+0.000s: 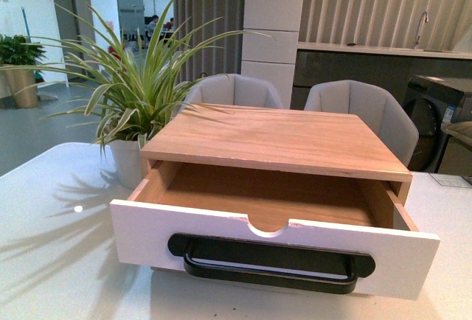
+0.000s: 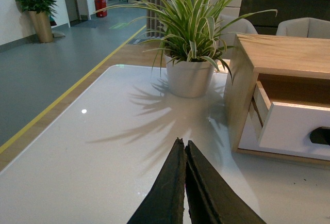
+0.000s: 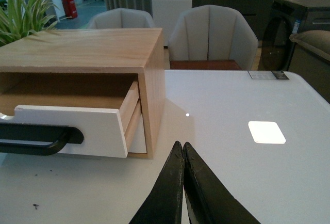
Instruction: Pull drawer
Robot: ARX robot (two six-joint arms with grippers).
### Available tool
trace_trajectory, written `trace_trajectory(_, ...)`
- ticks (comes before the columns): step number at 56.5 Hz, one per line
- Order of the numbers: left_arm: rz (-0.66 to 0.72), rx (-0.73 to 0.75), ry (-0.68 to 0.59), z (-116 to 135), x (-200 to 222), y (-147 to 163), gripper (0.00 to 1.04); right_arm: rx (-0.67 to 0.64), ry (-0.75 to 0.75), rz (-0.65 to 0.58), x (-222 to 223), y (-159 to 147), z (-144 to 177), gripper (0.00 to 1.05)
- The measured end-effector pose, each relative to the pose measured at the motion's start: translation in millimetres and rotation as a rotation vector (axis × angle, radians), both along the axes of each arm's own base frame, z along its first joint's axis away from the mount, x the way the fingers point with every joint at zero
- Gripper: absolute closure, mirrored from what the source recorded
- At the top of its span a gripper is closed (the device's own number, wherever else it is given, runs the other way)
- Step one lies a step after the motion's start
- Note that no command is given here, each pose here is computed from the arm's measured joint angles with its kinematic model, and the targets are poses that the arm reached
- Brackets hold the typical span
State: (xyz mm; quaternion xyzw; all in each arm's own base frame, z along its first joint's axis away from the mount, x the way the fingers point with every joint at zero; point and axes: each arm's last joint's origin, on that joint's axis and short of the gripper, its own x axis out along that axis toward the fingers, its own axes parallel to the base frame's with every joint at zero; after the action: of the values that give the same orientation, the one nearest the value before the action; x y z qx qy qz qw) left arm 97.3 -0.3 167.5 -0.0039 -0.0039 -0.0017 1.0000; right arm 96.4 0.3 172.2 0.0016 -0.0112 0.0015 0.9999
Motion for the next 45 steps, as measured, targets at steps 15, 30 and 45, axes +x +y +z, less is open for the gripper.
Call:
trace_trajectory(15,0.000,0.000,0.000,0.0,0.0,0.0,0.73,0.000,0.000,0.000,0.0,0.0,0.0,0.72)
trace_trajectory(30,0.000,0.000,0.000,0.0,0.0,0.0,0.21,0.000,0.000,0.000,0.0,0.0,0.0,0.19)
trace_trajectory(45,0.000,0.003,0.000,0.0,0.0,0.0,0.07,0.000,0.000,0.000,0.0,0.0,0.0,0.09)
